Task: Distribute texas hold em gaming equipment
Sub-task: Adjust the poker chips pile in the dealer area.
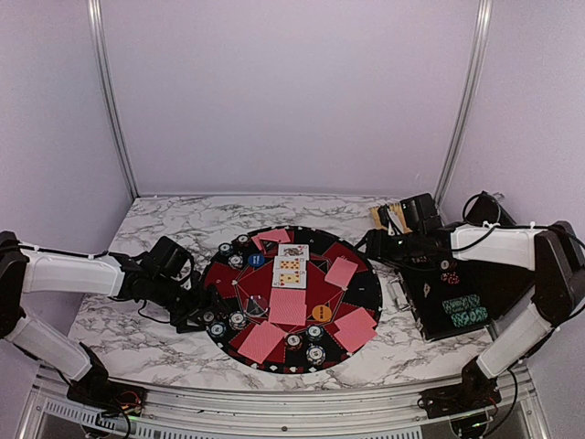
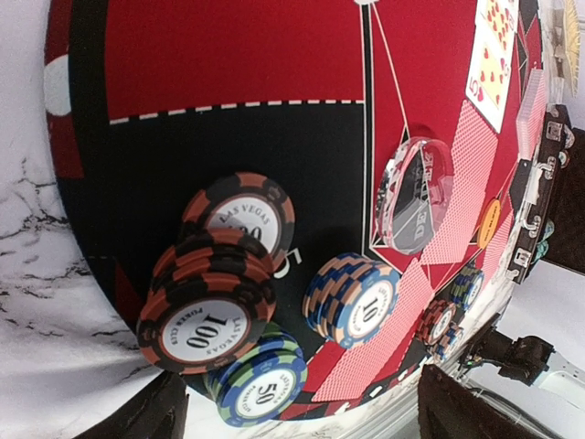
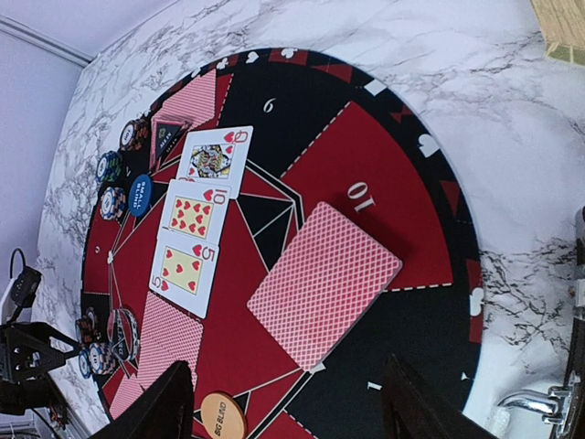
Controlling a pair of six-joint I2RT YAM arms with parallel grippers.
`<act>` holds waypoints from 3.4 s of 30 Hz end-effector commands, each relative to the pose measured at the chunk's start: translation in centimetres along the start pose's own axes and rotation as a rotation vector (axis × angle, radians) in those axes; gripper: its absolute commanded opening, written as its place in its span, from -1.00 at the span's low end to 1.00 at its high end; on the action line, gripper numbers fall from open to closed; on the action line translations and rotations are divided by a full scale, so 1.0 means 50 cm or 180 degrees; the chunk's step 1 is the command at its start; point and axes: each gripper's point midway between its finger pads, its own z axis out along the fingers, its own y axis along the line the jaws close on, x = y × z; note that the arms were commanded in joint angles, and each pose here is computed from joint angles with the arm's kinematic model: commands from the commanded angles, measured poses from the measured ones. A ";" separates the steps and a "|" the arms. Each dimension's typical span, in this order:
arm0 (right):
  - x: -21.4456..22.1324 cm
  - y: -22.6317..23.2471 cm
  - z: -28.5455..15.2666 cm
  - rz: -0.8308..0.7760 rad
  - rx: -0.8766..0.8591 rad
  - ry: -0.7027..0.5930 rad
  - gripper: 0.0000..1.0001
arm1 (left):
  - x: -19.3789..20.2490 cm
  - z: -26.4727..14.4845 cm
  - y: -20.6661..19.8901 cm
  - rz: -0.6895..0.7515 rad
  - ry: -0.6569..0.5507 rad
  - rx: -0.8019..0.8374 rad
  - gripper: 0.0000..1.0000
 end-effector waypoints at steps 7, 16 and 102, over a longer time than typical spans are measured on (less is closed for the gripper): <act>-0.010 0.014 -0.003 -0.0026 -0.0067 -0.0083 0.37 | 0.002 -0.006 -0.003 0.0036 0.0022 -0.0034 0.78; -0.006 0.011 -0.004 -0.0020 -0.0050 -0.0075 0.36 | -0.006 0.000 -0.012 0.0046 0.0020 -0.0017 0.78; -0.188 0.147 -0.210 -0.0517 0.0153 -0.1511 0.97 | -0.302 -0.330 -0.253 0.1481 -0.2178 0.0142 0.98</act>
